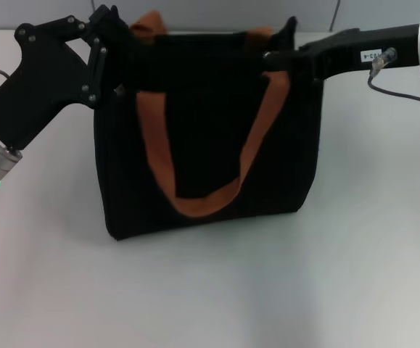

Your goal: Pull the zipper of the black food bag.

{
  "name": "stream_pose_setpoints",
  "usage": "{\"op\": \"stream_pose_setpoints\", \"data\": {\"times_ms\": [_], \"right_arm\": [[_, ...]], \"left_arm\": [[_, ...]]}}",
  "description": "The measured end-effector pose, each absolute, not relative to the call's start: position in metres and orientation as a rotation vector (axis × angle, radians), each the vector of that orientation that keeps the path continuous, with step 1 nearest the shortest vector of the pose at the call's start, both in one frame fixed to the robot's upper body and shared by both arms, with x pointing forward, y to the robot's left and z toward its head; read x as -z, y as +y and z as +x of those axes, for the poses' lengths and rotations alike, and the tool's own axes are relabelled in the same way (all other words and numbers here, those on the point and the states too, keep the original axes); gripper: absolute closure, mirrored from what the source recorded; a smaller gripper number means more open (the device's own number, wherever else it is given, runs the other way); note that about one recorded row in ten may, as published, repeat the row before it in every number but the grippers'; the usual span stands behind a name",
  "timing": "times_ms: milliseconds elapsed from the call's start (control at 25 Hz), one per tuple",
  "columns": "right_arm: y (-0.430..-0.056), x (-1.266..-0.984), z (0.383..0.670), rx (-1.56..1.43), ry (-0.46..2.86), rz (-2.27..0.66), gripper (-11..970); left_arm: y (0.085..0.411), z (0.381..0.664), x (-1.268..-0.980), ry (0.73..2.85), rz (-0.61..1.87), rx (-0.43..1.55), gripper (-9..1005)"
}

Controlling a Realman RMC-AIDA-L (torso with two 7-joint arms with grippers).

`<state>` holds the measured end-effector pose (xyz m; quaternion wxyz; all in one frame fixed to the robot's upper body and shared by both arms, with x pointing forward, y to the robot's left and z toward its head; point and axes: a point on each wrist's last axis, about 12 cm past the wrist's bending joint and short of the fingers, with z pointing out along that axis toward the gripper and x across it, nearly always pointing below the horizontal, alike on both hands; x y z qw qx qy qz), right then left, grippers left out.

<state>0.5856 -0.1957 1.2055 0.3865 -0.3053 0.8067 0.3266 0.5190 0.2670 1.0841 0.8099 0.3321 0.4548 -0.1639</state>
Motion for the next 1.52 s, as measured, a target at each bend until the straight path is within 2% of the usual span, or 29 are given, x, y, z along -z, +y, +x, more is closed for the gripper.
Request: {"op": "stream_pose_setpoints", "data": {"times_ms": [160,400,520,600,720,920,1040,1200,1440,1520], "right_arm": [[-0.207,-1.206,0.583,-0.924,1.949,-0.735,915],[-0.235,-1.189,0.577,-1.094,1.759,-0.672,829],[-0.252,-1.173,0.561,-1.218,1.563,-0.765,779],[-0.254,-1.169,0.557,-1.243,1.519,-0.793,746],[-0.259,-1.159,0.547,-1.267,1.432,-0.863,697],[-0.26,-1.142,0.535,-1.232,1.381,-0.93,457],[-0.26,-1.139,0.533,-1.223,1.38,-0.947,234],[-0.259,-1.132,0.529,-1.214,1.4,-0.989,204],[-0.256,-1.126,0.527,-1.207,1.429,-1.036,197],[-0.256,-1.125,0.527,-1.203,1.434,-1.039,197]], "left_arm": [[0.266,0.516,-1.082,0.977,0.685,0.36,970],[0.268,0.516,-1.082,0.994,0.657,0.394,970],[0.27,0.516,-1.082,1.021,0.635,0.434,857],[0.276,0.521,-1.084,1.09,0.616,0.534,782],[0.285,0.525,-1.088,1.164,0.631,0.631,729],[0.303,0.53,-1.101,1.318,0.684,0.773,639],[0.318,0.531,-1.109,1.414,0.701,0.826,586],[0.337,0.528,-1.121,1.525,0.721,0.896,378],[0.355,0.519,-1.134,1.577,0.736,0.926,163],[0.359,0.516,-1.139,1.594,0.765,0.947,162]]}}
